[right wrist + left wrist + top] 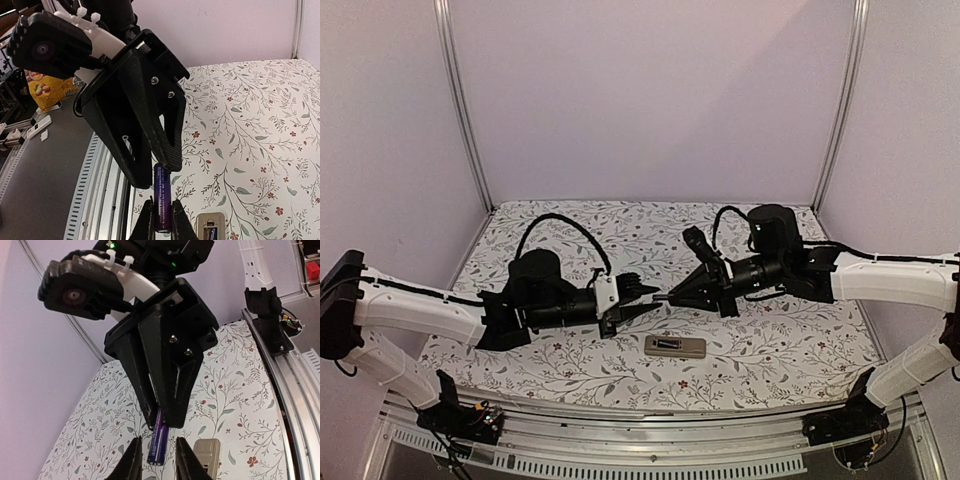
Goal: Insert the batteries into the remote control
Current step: Pass from the right arm to the left, then place the battery in the battery compartment.
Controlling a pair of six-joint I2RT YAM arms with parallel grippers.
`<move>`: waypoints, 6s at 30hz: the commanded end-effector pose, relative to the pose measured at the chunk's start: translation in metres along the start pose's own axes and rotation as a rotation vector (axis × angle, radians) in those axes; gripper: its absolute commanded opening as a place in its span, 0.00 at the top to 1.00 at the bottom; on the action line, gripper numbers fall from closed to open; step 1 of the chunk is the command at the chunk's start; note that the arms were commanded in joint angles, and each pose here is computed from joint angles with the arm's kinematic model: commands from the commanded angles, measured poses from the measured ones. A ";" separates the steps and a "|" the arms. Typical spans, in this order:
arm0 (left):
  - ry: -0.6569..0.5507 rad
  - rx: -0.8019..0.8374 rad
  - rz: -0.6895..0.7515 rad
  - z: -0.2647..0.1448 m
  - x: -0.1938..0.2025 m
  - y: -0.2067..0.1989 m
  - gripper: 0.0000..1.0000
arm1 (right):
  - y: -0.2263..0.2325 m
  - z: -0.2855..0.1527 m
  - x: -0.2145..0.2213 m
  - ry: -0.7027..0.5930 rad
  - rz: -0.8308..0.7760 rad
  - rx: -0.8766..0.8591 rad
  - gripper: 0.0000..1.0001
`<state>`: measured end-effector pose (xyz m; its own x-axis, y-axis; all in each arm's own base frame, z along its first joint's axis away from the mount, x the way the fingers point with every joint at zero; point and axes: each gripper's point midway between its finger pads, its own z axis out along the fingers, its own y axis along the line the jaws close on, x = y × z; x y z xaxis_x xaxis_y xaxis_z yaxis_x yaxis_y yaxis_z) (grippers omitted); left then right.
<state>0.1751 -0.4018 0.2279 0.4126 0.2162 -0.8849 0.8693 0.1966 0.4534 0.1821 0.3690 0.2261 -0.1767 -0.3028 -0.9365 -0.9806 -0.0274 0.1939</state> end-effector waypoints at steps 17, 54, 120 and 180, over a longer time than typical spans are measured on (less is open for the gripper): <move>0.402 -0.001 -0.076 -0.004 0.081 -0.001 1.00 | -0.080 -0.037 0.034 0.028 0.361 0.307 0.46; 0.756 0.332 -0.060 0.023 0.175 -0.052 1.00 | -0.122 -0.036 0.136 0.222 0.601 0.483 0.49; 0.871 0.363 0.000 0.037 0.207 -0.081 1.00 | -0.086 0.027 0.165 0.281 0.525 0.205 0.56; 0.874 0.416 -0.074 0.004 0.242 -0.107 1.00 | -0.060 0.028 0.146 0.065 0.900 0.247 1.00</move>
<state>0.2070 -0.4180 0.0278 0.2024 0.7728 -0.6015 0.9561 -0.0232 0.2920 0.2200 0.3406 0.0733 -0.8169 -0.1770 -0.5490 -0.5605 0.4683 0.6831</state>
